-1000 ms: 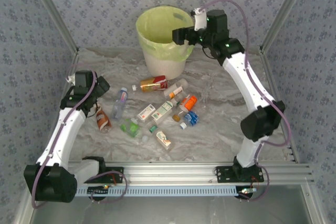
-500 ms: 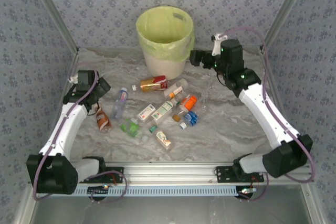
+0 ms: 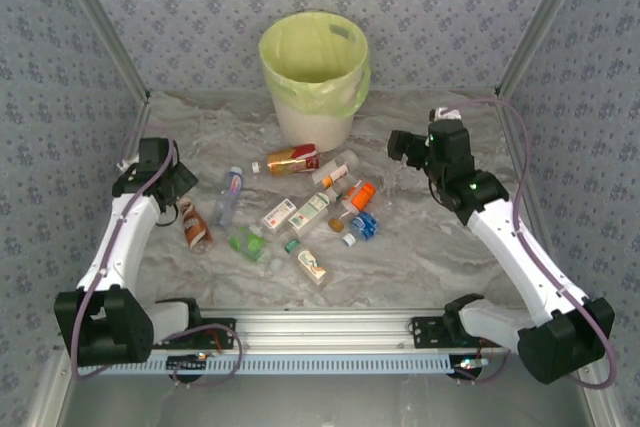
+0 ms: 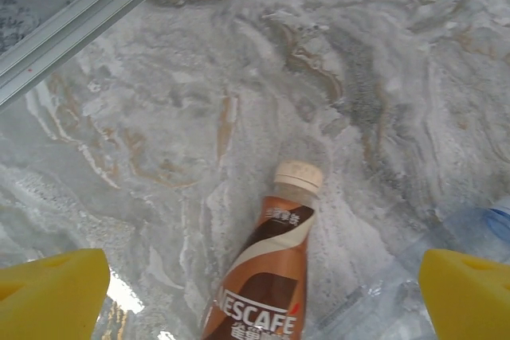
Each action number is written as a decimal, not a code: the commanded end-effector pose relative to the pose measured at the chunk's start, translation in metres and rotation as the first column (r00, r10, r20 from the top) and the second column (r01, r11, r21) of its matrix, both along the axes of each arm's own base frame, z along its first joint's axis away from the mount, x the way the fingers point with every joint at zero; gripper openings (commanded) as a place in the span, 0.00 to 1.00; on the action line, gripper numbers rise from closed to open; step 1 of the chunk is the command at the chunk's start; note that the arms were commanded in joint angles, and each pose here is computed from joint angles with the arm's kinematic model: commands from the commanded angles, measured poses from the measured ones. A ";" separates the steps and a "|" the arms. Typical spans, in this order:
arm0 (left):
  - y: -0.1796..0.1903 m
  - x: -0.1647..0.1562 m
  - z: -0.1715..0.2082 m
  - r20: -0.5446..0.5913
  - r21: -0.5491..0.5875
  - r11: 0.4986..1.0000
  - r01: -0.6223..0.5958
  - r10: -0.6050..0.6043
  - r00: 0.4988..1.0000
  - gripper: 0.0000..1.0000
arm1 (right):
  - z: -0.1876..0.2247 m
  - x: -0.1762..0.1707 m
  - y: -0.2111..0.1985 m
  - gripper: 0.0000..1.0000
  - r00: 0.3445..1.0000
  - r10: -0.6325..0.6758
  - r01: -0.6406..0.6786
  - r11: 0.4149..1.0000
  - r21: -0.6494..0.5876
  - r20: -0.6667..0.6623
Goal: Put the plastic bottles in the bin
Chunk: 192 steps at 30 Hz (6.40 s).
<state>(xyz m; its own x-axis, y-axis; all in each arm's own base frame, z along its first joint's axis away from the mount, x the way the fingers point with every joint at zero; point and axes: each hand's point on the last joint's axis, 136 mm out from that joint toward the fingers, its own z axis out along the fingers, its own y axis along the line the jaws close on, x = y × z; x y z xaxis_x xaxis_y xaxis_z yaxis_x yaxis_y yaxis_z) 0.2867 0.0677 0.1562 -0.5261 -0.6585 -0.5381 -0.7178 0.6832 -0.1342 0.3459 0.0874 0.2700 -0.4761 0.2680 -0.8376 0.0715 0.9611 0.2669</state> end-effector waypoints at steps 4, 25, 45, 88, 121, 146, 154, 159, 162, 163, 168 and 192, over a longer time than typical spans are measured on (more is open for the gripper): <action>-0.021 0.001 -0.041 -0.060 -0.174 0.981 0.086 -0.098 0.993 1.00 | 0.002 -0.001 -0.019 1.00 0.985 -0.149 0.138 0.982 0.128 0.083; -0.041 -0.025 -0.125 -0.192 -0.302 0.952 0.039 -0.101 0.976 0.90 | 0.007 0.000 0.000 1.00 1.000 -0.002 0.001 0.997 0.079 0.019; -0.031 -0.003 -0.090 -0.047 -0.234 0.970 0.065 -0.078 0.996 0.48 | 0.004 0.005 -0.007 1.00 0.996 -0.075 0.067 0.990 0.126 0.056; -0.287 0.255 0.289 0.788 0.214 0.685 0.697 -0.542 0.291 0.48 | 0.021 -0.019 -0.004 1.00 0.986 -0.057 0.022 0.975 0.222 0.156; -0.370 0.265 0.209 0.642 0.145 0.424 0.894 -0.728 0.241 0.76 | 0.004 -0.029 -0.014 1.00 0.987 -0.117 0.101 0.984 0.147 0.107; -0.331 0.139 0.326 0.720 0.303 0.300 0.905 -0.693 -0.011 1.00 | -0.074 -0.026 0.021 1.00 0.994 -0.060 0.080 0.969 0.234 -0.092; -0.296 0.132 0.293 0.793 0.247 0.501 0.830 -0.597 0.124 1.00 | -0.099 -0.023 0.021 1.00 0.954 -0.212 0.262 0.934 0.244 -0.213; -0.260 0.117 0.257 0.782 0.210 0.628 0.749 -0.568 0.257 0.99 | -0.127 -0.040 0.026 1.00 0.886 -0.270 0.393 0.868 0.302 -0.378; -0.237 0.110 0.232 0.772 0.208 0.696 0.687 -0.548 0.322 1.00 | -0.146 -0.051 0.037 1.00 0.832 -0.265 0.441 0.849 0.290 -0.488; -0.229 0.108 0.223 0.765 0.201 0.717 0.668 -0.540 0.350 1.00 | -0.154 -0.058 0.041 1.00 0.802 -0.269 0.466 0.841 0.276 -0.533; -0.196 0.099 0.198 0.742 0.168 0.788 0.592 -0.497 0.450 0.99 | -0.181 -0.068 0.077 0.99 0.727 -0.192 0.502 0.804 0.319 -0.660; -0.145 0.090 0.146 0.686 0.056 0.876 0.480 -0.383 0.618 0.99 | -0.234 -0.074 0.076 0.84 0.665 -0.260 0.538 0.817 0.207 -0.700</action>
